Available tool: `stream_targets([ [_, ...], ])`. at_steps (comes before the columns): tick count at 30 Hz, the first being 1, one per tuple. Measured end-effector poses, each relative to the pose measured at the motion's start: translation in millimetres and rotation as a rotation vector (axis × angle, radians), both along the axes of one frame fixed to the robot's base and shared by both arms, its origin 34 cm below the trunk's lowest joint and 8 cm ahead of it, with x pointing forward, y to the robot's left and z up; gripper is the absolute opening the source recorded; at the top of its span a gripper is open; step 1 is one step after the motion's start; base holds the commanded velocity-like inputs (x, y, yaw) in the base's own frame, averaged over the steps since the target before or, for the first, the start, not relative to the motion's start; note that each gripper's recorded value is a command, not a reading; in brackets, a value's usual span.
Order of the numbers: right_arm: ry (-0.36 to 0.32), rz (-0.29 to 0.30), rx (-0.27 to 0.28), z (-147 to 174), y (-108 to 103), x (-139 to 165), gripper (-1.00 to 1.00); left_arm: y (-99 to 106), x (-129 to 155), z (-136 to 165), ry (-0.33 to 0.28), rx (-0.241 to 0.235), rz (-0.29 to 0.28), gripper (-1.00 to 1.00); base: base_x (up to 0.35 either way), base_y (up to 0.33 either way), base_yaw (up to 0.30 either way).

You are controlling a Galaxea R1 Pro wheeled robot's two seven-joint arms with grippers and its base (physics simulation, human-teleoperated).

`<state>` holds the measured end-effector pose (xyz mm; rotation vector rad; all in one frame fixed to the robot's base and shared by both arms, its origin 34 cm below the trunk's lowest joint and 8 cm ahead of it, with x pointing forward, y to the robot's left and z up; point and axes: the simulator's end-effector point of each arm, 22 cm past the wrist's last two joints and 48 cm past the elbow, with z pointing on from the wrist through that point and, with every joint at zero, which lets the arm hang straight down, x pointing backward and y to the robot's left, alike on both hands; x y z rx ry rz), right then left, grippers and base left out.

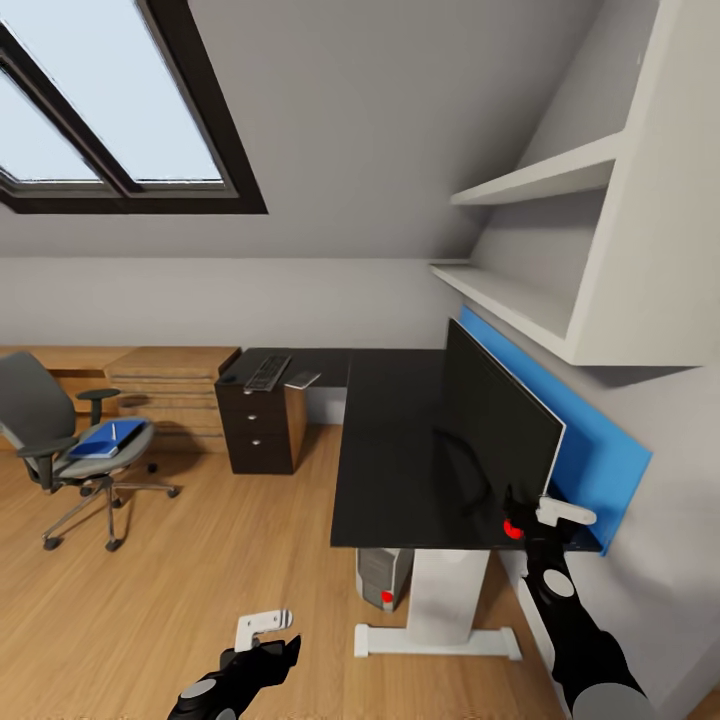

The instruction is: In the bedroom, organize the workspace by keeping the computer under the desk, ensuring the monitor is on the desk, placing the keyboard on the desk next to the monitor, placing the mouse on the desk next to the keyboard, moving the folder from the swivel chair onto the desk next to the mouse, stacking the notebook on top of the folder with the pen on top of the notebook, and positioning the swivel chair next to the desk.

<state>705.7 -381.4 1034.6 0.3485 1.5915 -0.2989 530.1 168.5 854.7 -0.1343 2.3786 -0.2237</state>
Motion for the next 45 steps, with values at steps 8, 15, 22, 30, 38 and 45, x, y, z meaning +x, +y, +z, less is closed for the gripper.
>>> stream_targets([
  [8, 0.0, 0.033, 0.004, -0.8, 8.2, 2.9, 1.0, 7.4, -8.2, -15.5, 0.037, 0.018, 0.01, 1.0, -0.323, 0.0, 0.0],
  [15, 0.017, 0.048, 0.03, -10.3, 24.0, 3.2, 1.0, 12.6, -13.9, -25.5, 0.06, 0.03, 0.016, 1.0, -0.336, 0.0, 0.0],
  [22, 0.065, 0.067, 0.088, -39.8, 60.3, -7.1, 1.0, 20.8, -19.8, -36.7, 0.082, 0.043, 0.029, 1.0, -0.336, 0.047, 0.0],
  [30, 0.5, 0.116, 0.174, -259.0, 112.1, -164.0, 1.0, 80.7, -75.6, -116.5, 0.159, 0.146, 0.157, 1.0, -0.114, 0.292, 0.012],
  [38, 0.471, 0.122, 0.175, -275.7, 123.2, -198.8, 1.0, 96.3, -72.3, -116.0, 0.085, 0.162, 0.206, 1.0, 0.112, 0.317, 0.188],
  [45, 0.468, 0.131, 0.184, -277.5, 134.2, -202.9, 1.0, 97.0, -72.2, -116.1, 0.07, 0.164, 0.214, 1.0, 0.232, 0.27, 0.067],
])
